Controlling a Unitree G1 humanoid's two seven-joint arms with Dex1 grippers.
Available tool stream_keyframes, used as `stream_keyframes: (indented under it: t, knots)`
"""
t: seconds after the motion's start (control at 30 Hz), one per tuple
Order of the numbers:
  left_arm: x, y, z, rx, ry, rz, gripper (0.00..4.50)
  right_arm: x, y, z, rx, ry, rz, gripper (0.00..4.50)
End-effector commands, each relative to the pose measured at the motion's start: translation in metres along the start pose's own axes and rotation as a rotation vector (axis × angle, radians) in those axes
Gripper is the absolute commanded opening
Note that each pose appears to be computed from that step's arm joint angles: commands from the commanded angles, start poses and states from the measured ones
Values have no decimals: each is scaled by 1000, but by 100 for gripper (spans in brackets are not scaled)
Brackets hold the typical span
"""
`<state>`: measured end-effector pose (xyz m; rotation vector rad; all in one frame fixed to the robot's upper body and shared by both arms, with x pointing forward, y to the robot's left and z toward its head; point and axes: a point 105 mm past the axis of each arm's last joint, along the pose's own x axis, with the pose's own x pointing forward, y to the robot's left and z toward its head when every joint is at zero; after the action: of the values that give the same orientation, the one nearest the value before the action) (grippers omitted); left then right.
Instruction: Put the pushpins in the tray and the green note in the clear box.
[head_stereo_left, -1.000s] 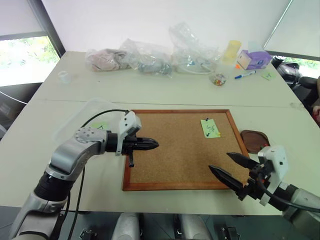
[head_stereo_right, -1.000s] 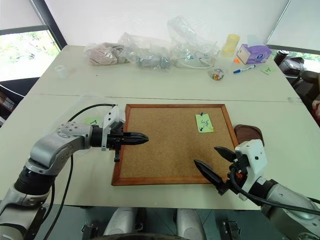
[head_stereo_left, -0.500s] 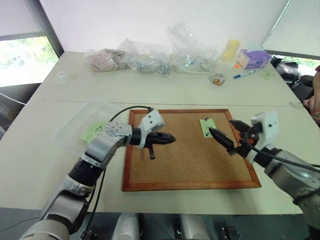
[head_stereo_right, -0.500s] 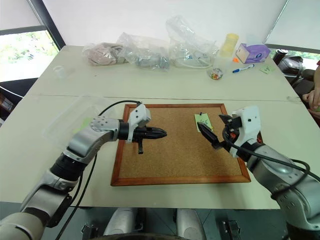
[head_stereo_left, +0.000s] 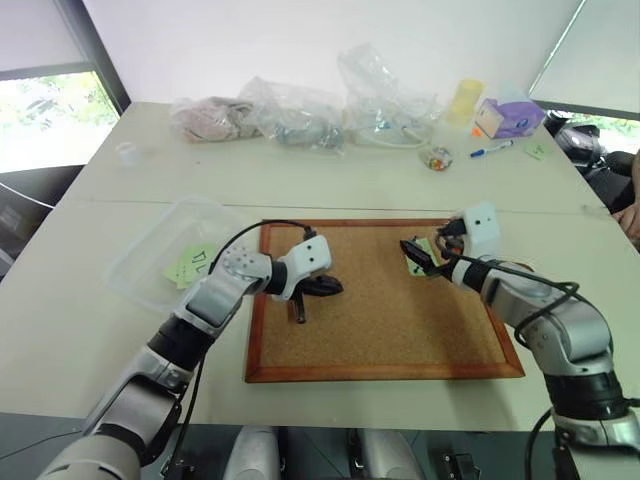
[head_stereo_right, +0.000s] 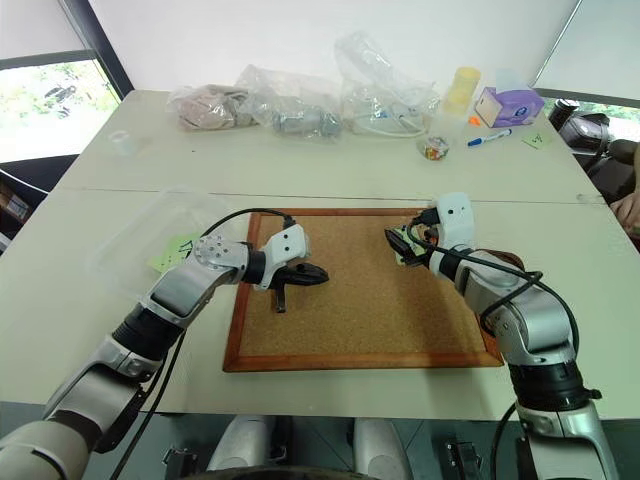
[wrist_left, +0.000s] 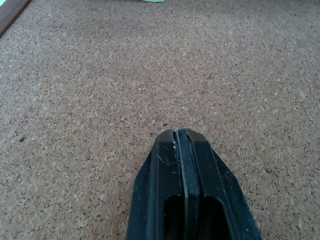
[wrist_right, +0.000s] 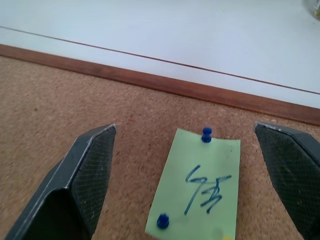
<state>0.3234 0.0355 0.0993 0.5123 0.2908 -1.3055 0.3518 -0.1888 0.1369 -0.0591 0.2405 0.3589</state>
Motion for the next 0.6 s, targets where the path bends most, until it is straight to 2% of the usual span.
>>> stream_keyframes:
  t: [0.03, 0.3, 0.4, 0.43, 0.47, 0.53, 0.6]
  knots:
    - [3, -3, -6, 3, 43, -2, 4, 9, -1, 5, -12, -19, 17, 450]
    - [5, -6, -7, -4, 43, 3, 4, 27, -9, -5, 36, 16, 11, 450]
    - [6, -8, -9, -6, 47, 2, 0, 31, -12, -9, 40, 29, 5, 361]
    - [6, -8, -9, -6, 47, 2, 0, 32, -12, -9, 41, 30, 4, 316]
    - [6, -8, -9, -6, 48, 3, 0, 33, -13, -9, 41, 30, 2, 246]
    - [5, -8, -9, -6, 49, 4, 0, 33, -14, -10, 41, 30, -2, 167]
    - [5, -7, -9, -6, 49, 5, 0, 33, -14, -8, 49, 19, 0, 59]
